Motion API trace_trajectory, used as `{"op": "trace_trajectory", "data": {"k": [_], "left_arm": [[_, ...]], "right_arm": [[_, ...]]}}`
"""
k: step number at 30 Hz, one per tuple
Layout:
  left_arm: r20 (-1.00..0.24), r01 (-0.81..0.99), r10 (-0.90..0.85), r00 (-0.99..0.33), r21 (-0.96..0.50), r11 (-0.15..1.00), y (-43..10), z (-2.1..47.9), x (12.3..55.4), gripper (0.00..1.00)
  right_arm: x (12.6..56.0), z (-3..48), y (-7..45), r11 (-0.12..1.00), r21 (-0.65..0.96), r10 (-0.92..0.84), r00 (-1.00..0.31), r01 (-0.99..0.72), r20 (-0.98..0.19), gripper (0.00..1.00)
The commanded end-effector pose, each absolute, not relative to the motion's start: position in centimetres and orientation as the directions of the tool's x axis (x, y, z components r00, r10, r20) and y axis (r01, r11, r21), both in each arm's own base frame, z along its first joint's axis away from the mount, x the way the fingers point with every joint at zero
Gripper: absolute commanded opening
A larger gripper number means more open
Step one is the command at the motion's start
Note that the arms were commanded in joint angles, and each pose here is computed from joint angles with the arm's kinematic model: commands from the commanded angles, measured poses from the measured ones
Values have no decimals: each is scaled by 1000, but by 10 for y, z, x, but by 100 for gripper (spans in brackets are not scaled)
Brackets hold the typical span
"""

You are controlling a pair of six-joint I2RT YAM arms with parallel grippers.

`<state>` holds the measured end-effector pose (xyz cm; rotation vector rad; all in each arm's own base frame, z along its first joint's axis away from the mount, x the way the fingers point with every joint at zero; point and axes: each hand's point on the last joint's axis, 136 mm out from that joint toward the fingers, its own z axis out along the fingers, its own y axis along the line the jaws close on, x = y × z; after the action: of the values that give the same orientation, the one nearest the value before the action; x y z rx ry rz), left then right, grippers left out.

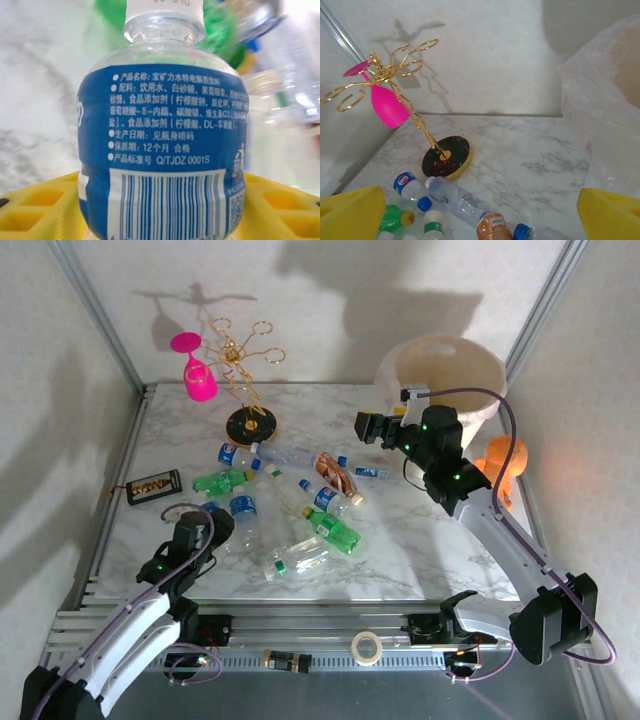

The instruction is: Put the plastic bottles in the bin

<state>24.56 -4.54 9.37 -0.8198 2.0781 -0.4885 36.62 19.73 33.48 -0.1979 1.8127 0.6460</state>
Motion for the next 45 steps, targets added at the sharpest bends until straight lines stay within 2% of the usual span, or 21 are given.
{"op": "trace_trajectory", "data": {"k": [1,7,11,17,28,35,45], "left_arm": [[-589,-173,-724,-358,-720,672,-65,160,266,49],[-607,104,-749,-265,-791,603,-96,229,276,46],[-642,255,-722,-256,-766,591,-129,257,282,46],[-743,411,-611,-273,-665,624,-189,283,289,46],[-853,525,-440,-279,-519,675,-261,284,291,47],[-889,550,-374,-266,-458,698,-278,284,291,48],[-910,602,-335,-244,-413,684,-298,292,287,49]], "right_arm": [[359,347,206,800,344,199,-323,-491,-925,99],[340,357,230,676,385,217,-329,-628,-919,99],[326,360,248,593,393,200,-344,-703,-917,99],[312,352,271,540,391,146,-374,-746,-916,99],[293,337,301,442,432,79,-446,-786,-891,95],[272,326,317,299,490,51,-499,-819,-865,92],[267,302,332,287,528,5,-550,-799,-835,86]]}}
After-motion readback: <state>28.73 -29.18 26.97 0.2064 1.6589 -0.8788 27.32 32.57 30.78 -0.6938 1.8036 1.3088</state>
